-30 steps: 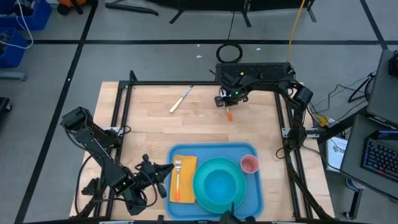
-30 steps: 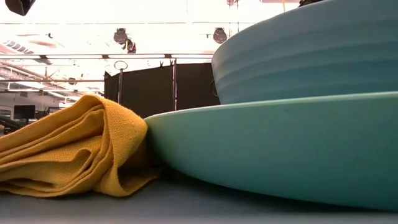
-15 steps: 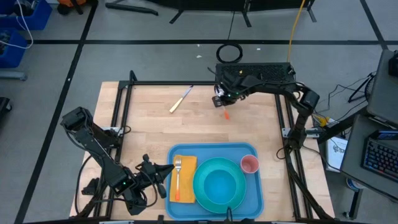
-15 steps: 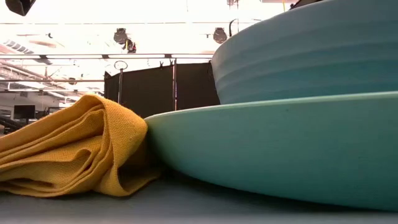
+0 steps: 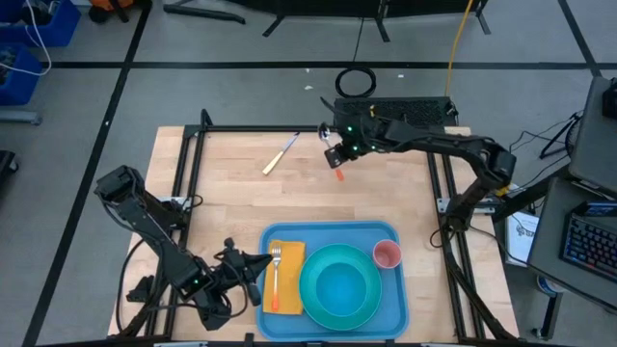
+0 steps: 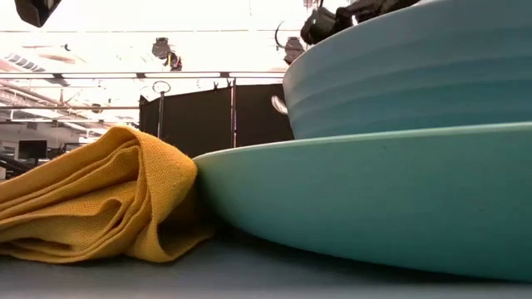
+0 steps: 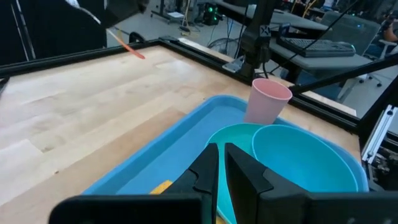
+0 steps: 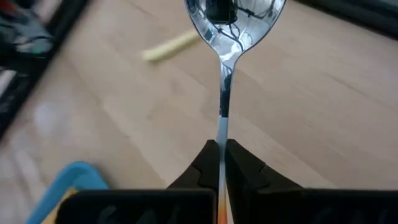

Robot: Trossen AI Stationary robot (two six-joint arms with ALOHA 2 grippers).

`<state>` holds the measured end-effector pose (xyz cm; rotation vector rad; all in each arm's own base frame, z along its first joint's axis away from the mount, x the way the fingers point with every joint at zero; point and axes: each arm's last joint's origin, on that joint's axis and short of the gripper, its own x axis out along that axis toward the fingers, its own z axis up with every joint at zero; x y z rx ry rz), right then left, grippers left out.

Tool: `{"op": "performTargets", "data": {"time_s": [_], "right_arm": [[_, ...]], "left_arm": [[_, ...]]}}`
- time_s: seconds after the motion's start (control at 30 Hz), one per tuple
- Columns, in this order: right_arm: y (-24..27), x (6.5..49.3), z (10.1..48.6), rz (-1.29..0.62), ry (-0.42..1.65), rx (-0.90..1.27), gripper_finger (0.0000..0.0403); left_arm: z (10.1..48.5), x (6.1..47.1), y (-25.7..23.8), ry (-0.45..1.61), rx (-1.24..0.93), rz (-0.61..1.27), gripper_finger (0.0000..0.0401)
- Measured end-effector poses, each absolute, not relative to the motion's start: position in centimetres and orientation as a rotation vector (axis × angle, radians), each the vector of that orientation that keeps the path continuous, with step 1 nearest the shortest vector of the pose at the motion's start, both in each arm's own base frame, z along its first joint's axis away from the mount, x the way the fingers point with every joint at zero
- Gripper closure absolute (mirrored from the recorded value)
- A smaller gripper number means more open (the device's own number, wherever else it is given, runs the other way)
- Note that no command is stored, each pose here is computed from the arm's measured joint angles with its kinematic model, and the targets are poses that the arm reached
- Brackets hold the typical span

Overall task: Set up tray
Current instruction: Put the orange spoon on top of the yellow table napkin to the right of the orange fork

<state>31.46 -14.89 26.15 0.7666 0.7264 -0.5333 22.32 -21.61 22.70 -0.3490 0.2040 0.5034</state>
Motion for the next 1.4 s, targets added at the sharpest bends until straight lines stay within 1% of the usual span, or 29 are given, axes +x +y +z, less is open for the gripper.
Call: {"op": "performTargets", "data": {"time_s": [0.23, 0.47, 0.57, 0.67, 0.87, 1.07, 1.2, 1.27, 1.4], "right_arm": [[-11.8, 32.8, 27.9, -0.407, 0.641, 0.675, 0.0403], [-8.5, 34.3, 28.4, -0.306, 0.603, 0.567, 0.0403], [-7.1, 34.7, 28.6, -0.293, 0.591, 0.512, 0.0403], [-5.8, 35.3, 29.0, -0.240, 0.547, 0.479, 0.0403], [-3.4, 36.1, 29.8, -0.144, 0.471, 0.423, 0.0403], [-1.2, 36.5, 30.4, -0.085, 0.416, 0.367, 0.0403], [0.0, 36.6, 30.4, -0.045, 0.387, 0.354, 0.0403], [0.5, 36.6, 30.0, -0.026, 0.355, 0.352, 0.0403], [1.1, 36.5, 28.6, 0.029, 0.291, 0.360, 0.0403]], "left_arm": [[22.8, 22.9, -21.1, 0.212, -0.317, 0.514, 0.0370], [22.7, 23.4, -20.8, 0.243, -0.345, 0.503, 0.0370], [22.6, 23.6, -20.7, 0.305, -0.297, 0.467, 0.0370], [22.4, 23.9, -20.4, 0.375, -0.241, 0.420, 0.0370], [22.2, 25.0, -19.4, 0.458, -0.282, 0.387, 0.0370], [21.8, 25.6, -18.8, 0.457, -0.277, 0.417, 0.0370], [21.9, 25.5, -18.9, 0.414, -0.318, 0.457, 0.0370], [21.9, 25.3, -19.0, 0.386, -0.263, 0.478, 0.0370], [22.3, 24.4, -19.6, 0.261, -0.179, 0.560, 0.0370]]}}
